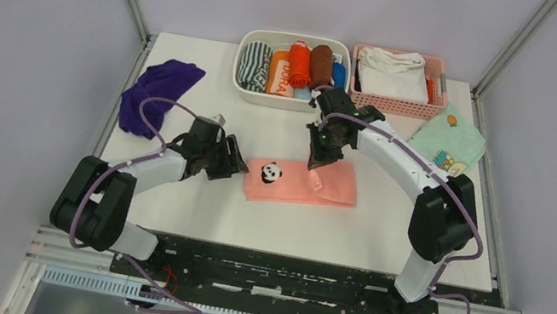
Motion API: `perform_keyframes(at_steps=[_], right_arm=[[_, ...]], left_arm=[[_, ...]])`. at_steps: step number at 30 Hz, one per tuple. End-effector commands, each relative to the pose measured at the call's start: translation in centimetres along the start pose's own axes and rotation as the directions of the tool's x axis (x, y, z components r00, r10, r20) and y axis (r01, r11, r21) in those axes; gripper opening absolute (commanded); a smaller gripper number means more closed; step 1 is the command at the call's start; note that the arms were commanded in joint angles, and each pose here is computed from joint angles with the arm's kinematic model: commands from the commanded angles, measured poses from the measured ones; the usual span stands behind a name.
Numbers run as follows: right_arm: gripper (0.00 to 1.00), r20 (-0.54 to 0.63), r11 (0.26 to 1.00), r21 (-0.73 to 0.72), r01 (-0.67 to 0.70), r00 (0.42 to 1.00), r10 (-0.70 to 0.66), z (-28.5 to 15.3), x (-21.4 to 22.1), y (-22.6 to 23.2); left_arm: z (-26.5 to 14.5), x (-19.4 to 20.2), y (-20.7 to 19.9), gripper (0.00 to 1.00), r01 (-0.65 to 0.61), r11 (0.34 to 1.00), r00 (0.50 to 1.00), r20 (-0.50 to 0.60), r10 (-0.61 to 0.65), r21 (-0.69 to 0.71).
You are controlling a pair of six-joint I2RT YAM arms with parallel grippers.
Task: Roll the towels
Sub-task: Fold the towel at the center of the board.
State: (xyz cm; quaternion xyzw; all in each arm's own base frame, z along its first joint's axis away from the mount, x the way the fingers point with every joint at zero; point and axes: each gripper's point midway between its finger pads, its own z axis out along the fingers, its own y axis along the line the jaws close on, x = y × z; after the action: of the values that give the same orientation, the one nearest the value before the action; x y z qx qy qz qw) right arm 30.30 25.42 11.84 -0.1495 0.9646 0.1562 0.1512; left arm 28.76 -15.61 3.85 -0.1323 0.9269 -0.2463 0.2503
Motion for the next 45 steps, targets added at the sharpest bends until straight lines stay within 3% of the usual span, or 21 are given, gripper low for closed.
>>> perform_keyframes(at_steps=[1,9,13,45], right_arm=[[0.01,0.06,0.996,-0.081,0.021,0.998,-0.016,-0.7,-1.9,4.2],[0.01,0.02,0.992,-0.104,0.068,0.998,-0.066,0.6,-1.5,8.0],[0.01,0.014,0.99,-0.111,0.082,0.997,-0.081,1.5,-1.4,9.5],[0.05,-0.022,0.979,-0.197,0.042,0.999,-0.047,8.6,-2.0,14.4]], left_arm=[[1.0,-0.4,-1.5,0.6,0.019,0.999,0.999,0.046,-0.022,0.047],[2.5,2.1,-1.6,0.38,0.014,0.999,1.0,-0.005,-0.013,0.045],[2.6,2.5,-1.6,0.33,0.01,0.999,1.0,-0.003,-0.01,0.04],[2.5,3.2,-1.4,0.3,-0.015,1.0,1.0,0.003,0.015,0.011]])
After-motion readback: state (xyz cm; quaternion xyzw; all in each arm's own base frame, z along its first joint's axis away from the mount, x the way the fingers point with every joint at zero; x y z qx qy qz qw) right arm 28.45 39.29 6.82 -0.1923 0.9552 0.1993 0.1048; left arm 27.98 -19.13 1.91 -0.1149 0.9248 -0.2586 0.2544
